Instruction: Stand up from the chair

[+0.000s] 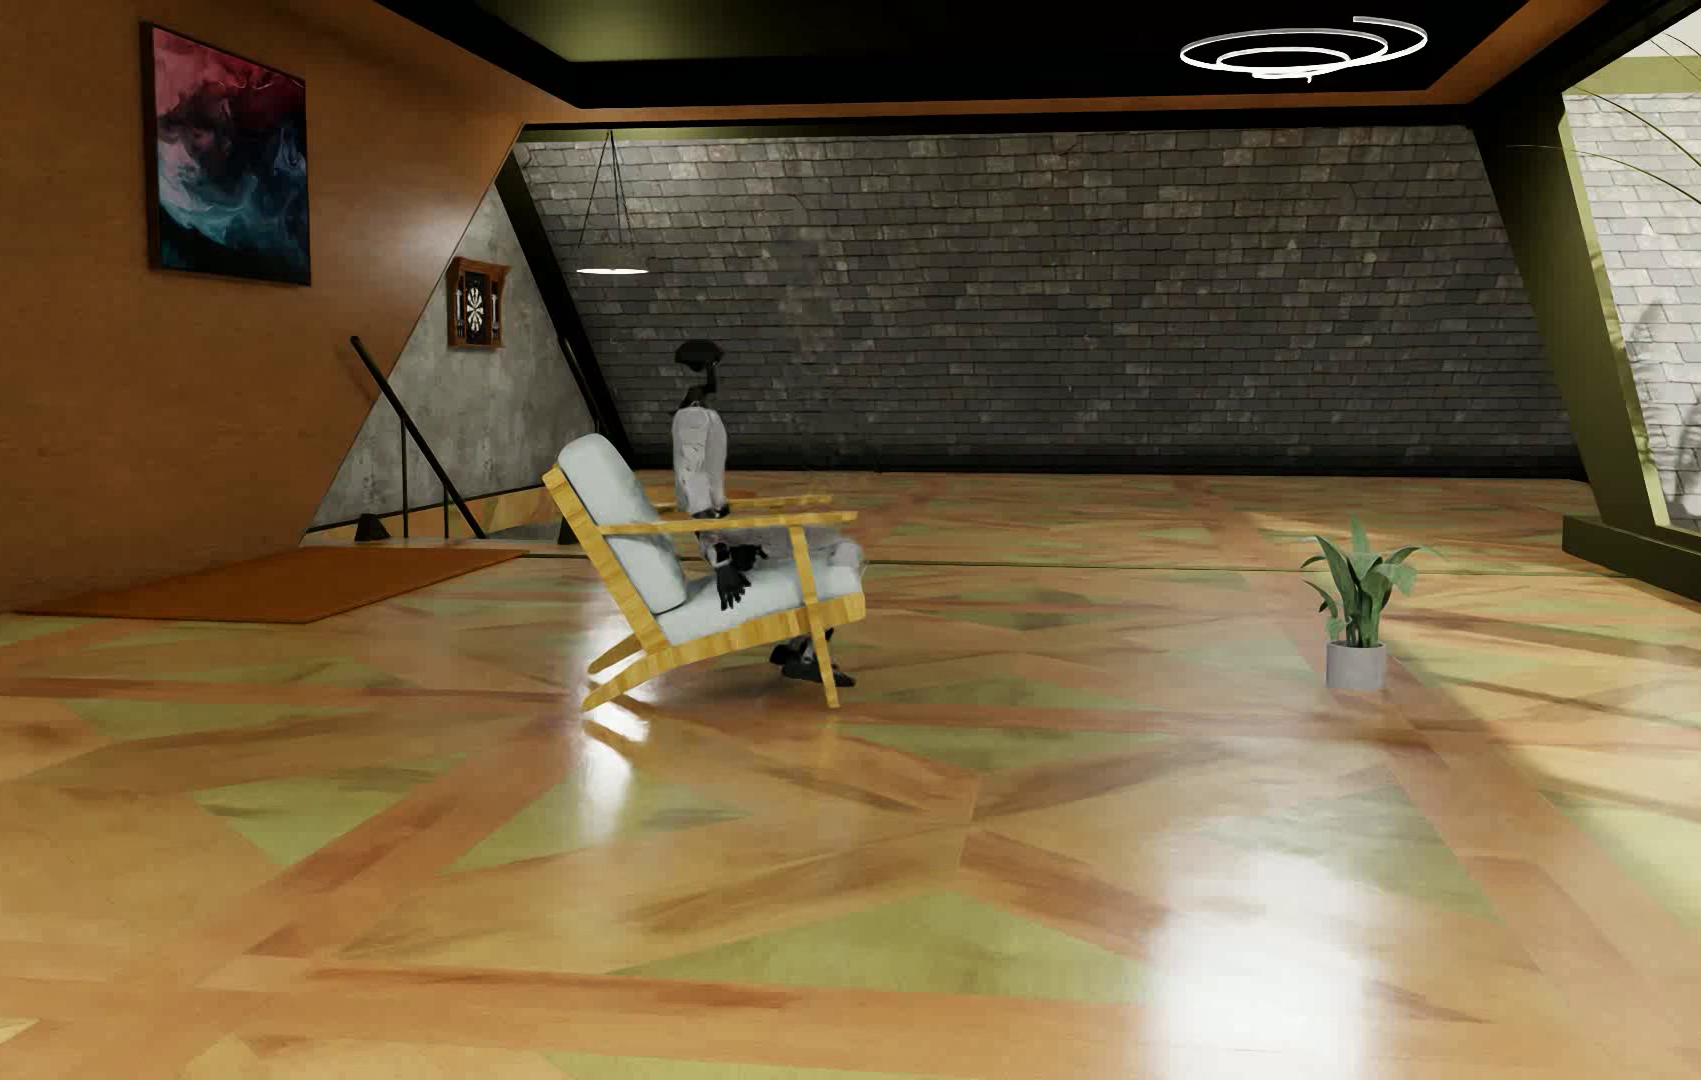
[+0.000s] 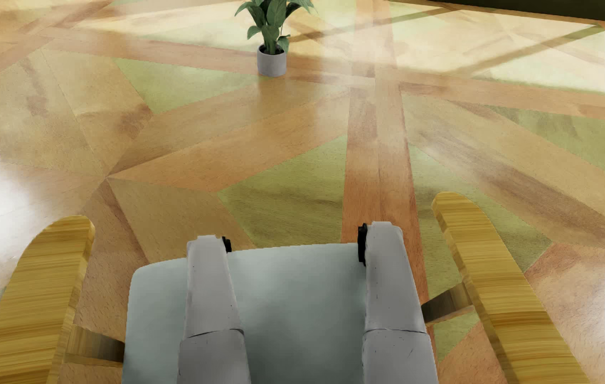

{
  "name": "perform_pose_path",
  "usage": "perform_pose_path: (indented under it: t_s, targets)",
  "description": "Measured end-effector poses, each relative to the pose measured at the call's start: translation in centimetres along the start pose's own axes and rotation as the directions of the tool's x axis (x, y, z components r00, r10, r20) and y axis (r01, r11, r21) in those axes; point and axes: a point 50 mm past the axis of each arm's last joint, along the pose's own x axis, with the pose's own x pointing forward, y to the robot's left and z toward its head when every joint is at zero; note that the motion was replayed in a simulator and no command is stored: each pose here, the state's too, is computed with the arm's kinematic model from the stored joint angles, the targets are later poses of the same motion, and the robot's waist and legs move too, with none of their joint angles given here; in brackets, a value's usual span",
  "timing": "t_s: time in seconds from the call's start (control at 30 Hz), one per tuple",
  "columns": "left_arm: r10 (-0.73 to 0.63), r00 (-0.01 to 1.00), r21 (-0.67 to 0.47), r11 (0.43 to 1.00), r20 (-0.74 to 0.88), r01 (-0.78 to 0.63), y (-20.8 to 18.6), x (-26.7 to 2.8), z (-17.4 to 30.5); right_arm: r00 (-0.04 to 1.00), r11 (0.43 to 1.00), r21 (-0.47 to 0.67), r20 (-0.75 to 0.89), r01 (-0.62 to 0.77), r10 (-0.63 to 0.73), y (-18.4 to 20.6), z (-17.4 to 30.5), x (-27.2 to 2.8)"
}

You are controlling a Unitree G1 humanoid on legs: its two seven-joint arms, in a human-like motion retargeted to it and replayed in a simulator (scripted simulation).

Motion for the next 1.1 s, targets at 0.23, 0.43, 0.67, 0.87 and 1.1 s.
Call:
perform_pose_path:
  t_s: [0.23,0.43,0.67,0.87,1.1]
  targets:
    - [-0.005,0.987,0.091,0.996,0.163,-0.010,0.5,-0.2,3.4,0.993,0.998,-0.055,0.117,-0.030,0.036,0.7,2.8,0.2]
    - [0.066,0.982,0.096,0.992,0.177,-0.084,1.8,0.1,5.2,0.984,0.995,-0.091,0.180,0.026,-0.009,-0.6,5.3,0.3]
    - [0.095,0.972,0.078,0.990,0.213,-0.113,2.9,-0.2,6.3,0.966,0.995,-0.078,0.255,0.067,-0.045,-1.8,7.8,0.2]
    - [0.312,0.759,-0.060,0.938,0.572,-0.340,7.8,-6.5,10.3,0.775,0.937,0.187,0.526,0.295,-0.349,-7.5,11.9,-4.2]
    - [0.229,-0.221,-0.317,0.604,0.948,-0.731,8.8,-23.3,23.3,-0.330,0.702,0.471,0.881,0.534,-0.340,-11.5,23.8,-25.8]
